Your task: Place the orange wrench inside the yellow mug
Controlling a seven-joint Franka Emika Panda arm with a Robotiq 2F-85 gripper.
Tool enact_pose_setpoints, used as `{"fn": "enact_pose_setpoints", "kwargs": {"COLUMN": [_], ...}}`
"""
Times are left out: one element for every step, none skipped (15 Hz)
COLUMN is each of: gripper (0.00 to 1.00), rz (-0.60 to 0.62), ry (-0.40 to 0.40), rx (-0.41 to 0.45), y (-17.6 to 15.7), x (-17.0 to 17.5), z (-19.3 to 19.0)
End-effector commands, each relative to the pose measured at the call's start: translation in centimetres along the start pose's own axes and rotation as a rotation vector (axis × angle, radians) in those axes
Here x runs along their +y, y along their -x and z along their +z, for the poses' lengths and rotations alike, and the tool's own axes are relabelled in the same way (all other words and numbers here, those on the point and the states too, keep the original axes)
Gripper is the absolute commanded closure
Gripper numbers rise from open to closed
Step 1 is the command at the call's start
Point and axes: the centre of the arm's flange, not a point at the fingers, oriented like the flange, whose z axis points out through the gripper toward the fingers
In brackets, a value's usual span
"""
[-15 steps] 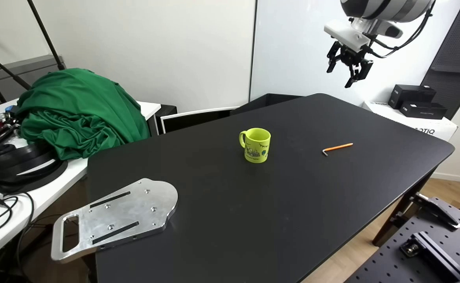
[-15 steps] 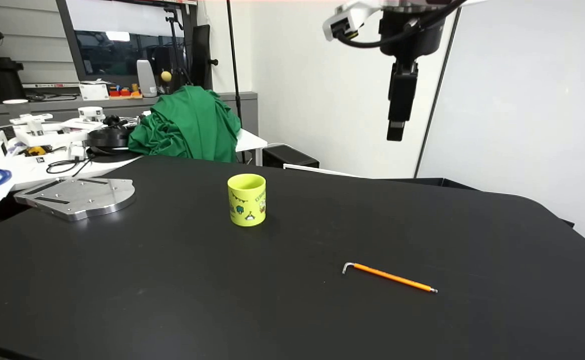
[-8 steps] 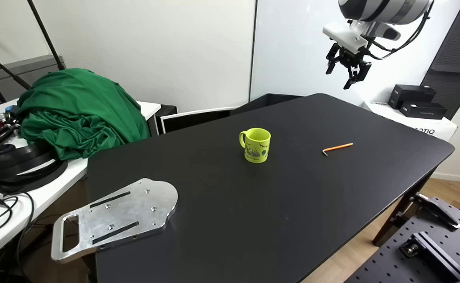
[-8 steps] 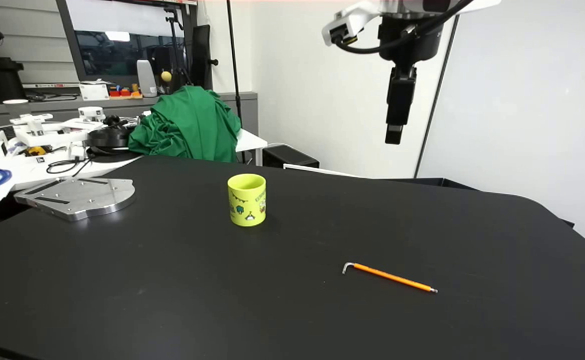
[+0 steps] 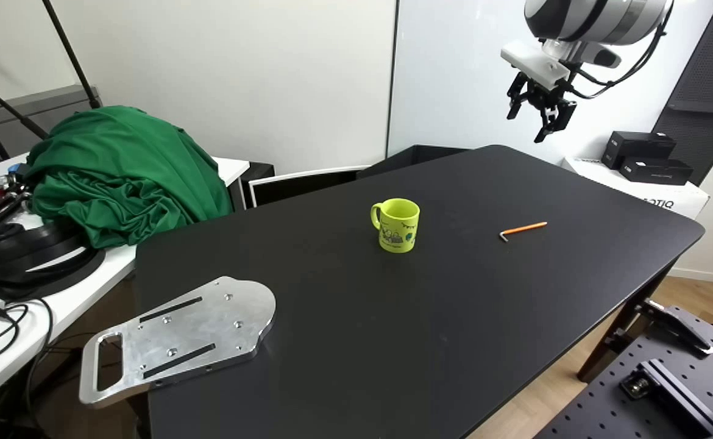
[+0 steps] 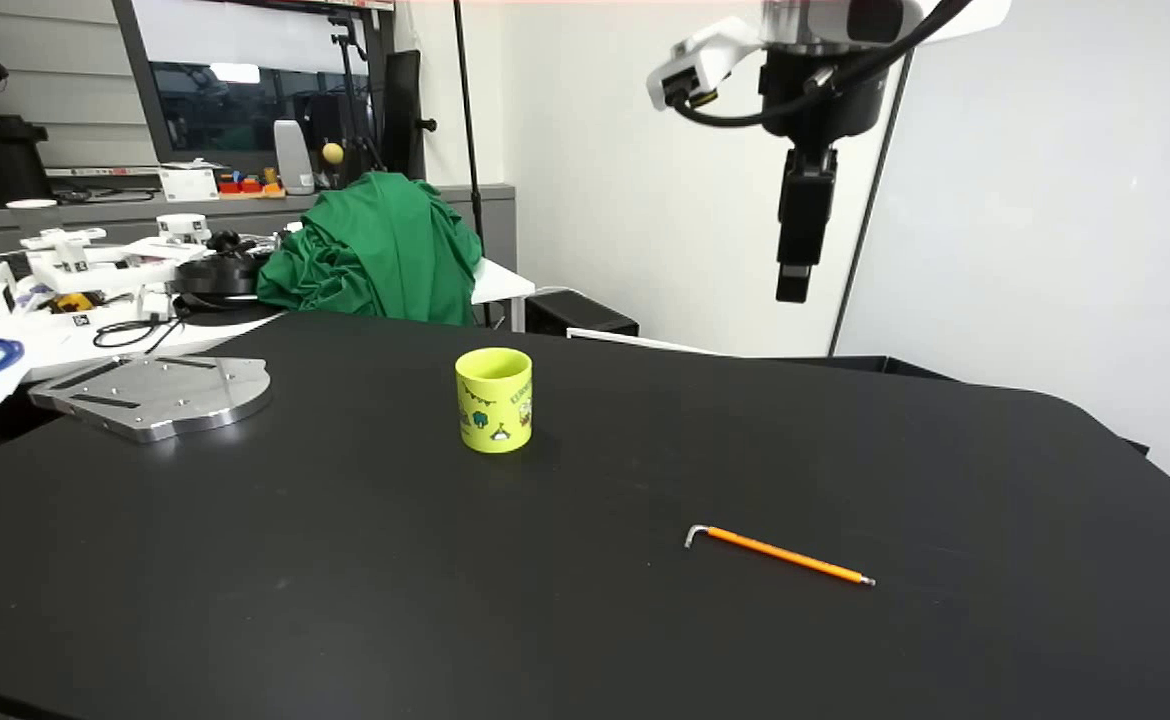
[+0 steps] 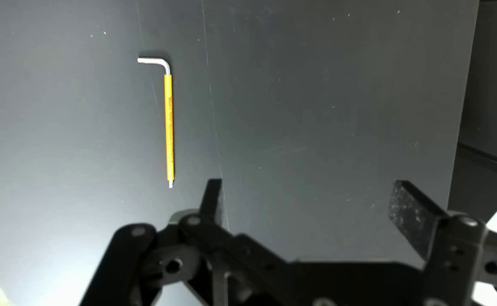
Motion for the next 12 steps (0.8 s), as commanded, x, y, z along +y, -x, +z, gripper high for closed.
{"fn": "enact_pose_setpoints", "kwargs": {"gripper": [0.00,0.00,0.00,0.00,0.00,0.00,0.00,0.00,0.00,0.00,0.00,0.00], "rz": [0.081,0.099,0.120,0.134,0.144,0.149,0.154,0.154,0.139,0.138,0.139,0.138], "ry": [0.041,0.055,0.072,0.088,0.108,0.131,0.145,0.158,0.174,0.182,0.189,0.192], "rx": [0.055,0.063,0.080,0.088,0.098,0.101,0.103,0.093,0.068,0.053,0.049,0.038], "y": [-0.4,-0.5,-0.6,-0.6,-0.6,-0.4,-0.3,0.0,0.4,0.8,1.2,1.5], "x": [1.5,2.1,2.8,3.4,4.1,4.7,5.3,5.8,6.2,6.5,6.8,7.0], "z": [4.0,5.3,6.7,7.8,9.1,10.1,11.0,11.8,12.4,13.0,13.5,13.8]}}
